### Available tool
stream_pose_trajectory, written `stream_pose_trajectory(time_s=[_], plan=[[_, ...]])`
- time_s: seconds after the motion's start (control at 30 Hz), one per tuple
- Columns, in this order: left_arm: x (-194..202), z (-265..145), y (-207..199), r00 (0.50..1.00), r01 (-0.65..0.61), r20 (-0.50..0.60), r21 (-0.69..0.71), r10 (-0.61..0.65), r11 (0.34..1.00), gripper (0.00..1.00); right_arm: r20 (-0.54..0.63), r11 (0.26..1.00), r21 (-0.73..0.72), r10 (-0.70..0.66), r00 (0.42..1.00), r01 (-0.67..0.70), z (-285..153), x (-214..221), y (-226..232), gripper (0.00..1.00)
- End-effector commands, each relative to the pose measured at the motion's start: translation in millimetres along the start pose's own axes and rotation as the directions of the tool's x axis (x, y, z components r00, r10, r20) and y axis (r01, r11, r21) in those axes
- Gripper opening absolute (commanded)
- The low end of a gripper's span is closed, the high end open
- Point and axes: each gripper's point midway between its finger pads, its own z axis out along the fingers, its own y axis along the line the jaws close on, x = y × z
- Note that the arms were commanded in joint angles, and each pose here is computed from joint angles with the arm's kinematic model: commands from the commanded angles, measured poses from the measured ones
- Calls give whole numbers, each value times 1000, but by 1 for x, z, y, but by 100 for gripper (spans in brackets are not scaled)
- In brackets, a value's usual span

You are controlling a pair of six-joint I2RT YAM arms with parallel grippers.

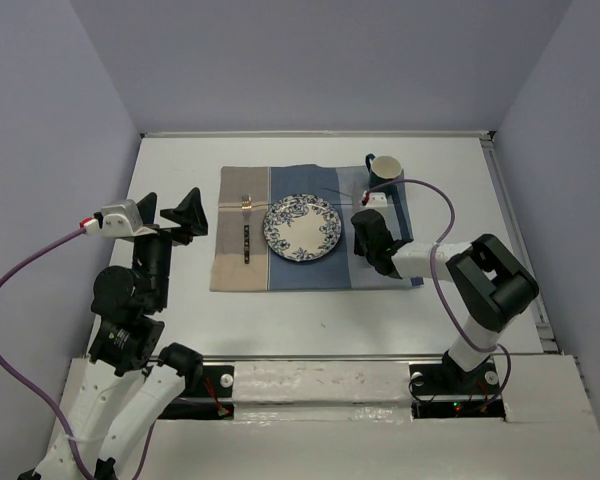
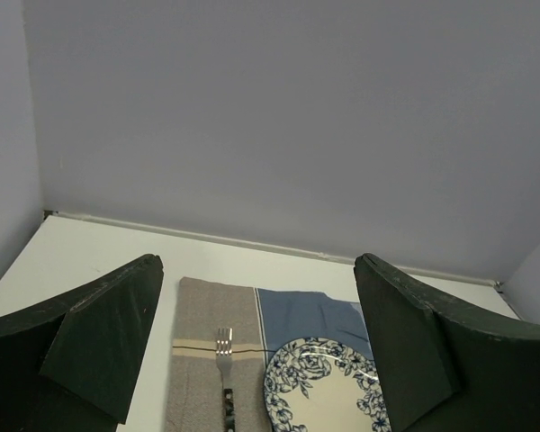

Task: Set the dinner table for one person

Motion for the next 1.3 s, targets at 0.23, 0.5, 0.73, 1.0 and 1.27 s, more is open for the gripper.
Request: stream_pose_trajectory(time_s=[0.23,0.5,0.73,1.0,1.27], plan=[[-10,4,-3,999,16,46,12,-17,1000,99,11,999,25,29,1000,-30,7,-7,-4,12],[-10,4,-3,999,18,45,7,-18,1000,99,13,998,35,46,999,-47,-3,-19,-5,45],[-10,4,-3,999,18,45,9,-18,1000,99,59,995,-66,75,995,-71,-35,-55,7,52],[-9,4,-5,999,18,41,21,-19,1000,99,286,969,-227,166,944,-101,-121,-146,5,80],[-15,0,-17,997,16,69,96,-23,995,99,609,866,-492,413,677,-86,-282,-231,-31,100]])
